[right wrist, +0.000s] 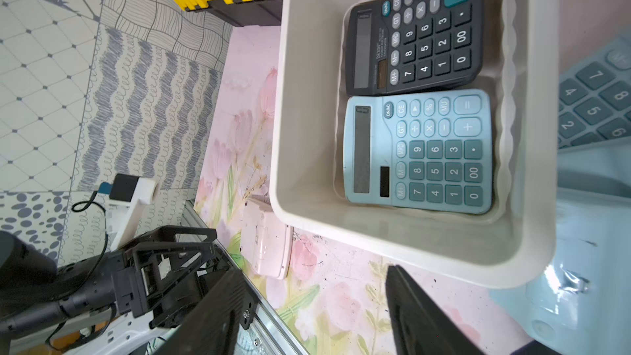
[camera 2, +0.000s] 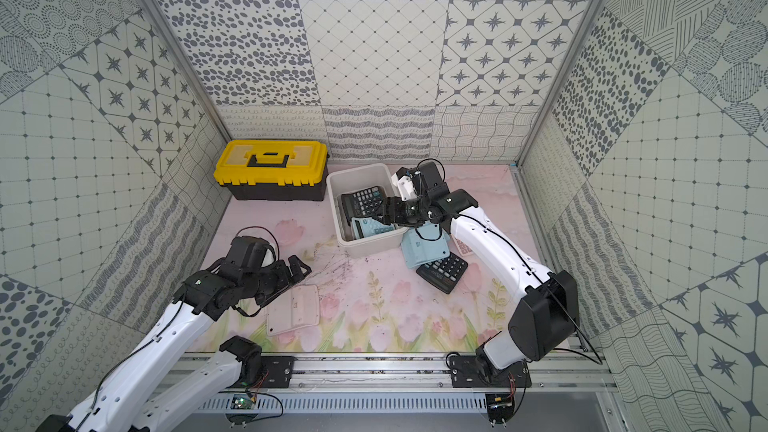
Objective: Put the calculator in the storage box
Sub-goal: Place the calculator in the storage box, then move the calculator to the center of the board.
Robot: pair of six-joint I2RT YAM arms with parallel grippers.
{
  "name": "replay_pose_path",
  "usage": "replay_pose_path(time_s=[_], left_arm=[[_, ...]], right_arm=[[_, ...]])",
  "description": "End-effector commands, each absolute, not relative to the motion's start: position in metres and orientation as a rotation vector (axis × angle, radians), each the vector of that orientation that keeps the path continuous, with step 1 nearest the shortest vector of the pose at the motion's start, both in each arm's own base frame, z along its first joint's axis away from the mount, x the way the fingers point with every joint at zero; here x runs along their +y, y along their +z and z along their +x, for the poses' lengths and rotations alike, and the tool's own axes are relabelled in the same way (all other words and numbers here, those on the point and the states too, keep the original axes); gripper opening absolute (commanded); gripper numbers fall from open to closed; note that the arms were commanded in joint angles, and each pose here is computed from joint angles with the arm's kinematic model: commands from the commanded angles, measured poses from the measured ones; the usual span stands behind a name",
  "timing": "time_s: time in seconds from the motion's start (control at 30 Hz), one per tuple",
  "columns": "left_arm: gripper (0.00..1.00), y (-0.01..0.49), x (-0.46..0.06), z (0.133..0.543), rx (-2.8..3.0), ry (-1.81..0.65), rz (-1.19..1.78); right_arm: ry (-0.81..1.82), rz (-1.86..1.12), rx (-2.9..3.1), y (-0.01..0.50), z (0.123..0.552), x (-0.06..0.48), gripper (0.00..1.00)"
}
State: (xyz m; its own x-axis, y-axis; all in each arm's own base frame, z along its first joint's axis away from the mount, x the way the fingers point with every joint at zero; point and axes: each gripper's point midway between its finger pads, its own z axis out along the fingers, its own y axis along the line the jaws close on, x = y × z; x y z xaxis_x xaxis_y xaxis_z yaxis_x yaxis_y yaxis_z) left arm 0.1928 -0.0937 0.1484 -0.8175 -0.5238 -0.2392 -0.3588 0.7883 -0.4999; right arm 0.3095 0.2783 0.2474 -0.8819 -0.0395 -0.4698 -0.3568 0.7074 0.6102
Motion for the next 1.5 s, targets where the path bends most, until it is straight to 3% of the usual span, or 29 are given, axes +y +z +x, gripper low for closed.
replay_pose_path(time_s=[0.0, 0.37, 0.77, 1.47], left_arm=[[1.0, 0.119, -0.072, 0.159, 2.7, -0.478, -0.89], [1.0, 0.086, -0.088, 0.15, 2.814, -0.551, -0.972], [1.0, 0.068, -0.126, 0.163, 2.863, -0.806, -0.928], [1.0, 0.098, -0.219, 0.234, 2.752, -1.055, -0.701]], right_arm=[[1.043, -0.392, 2.413, 0.255, 0.296, 0.286, 0.74], [1.042, -0.492, 2.412, 0.228, 0.253, 0.286, 0.83], [1.083, -0.474, 2.45, 0.195, 0.222, 0.279, 0.86], [1.134, -0.351, 2.495, 0.161, 0.212, 0.274, 0.87]])
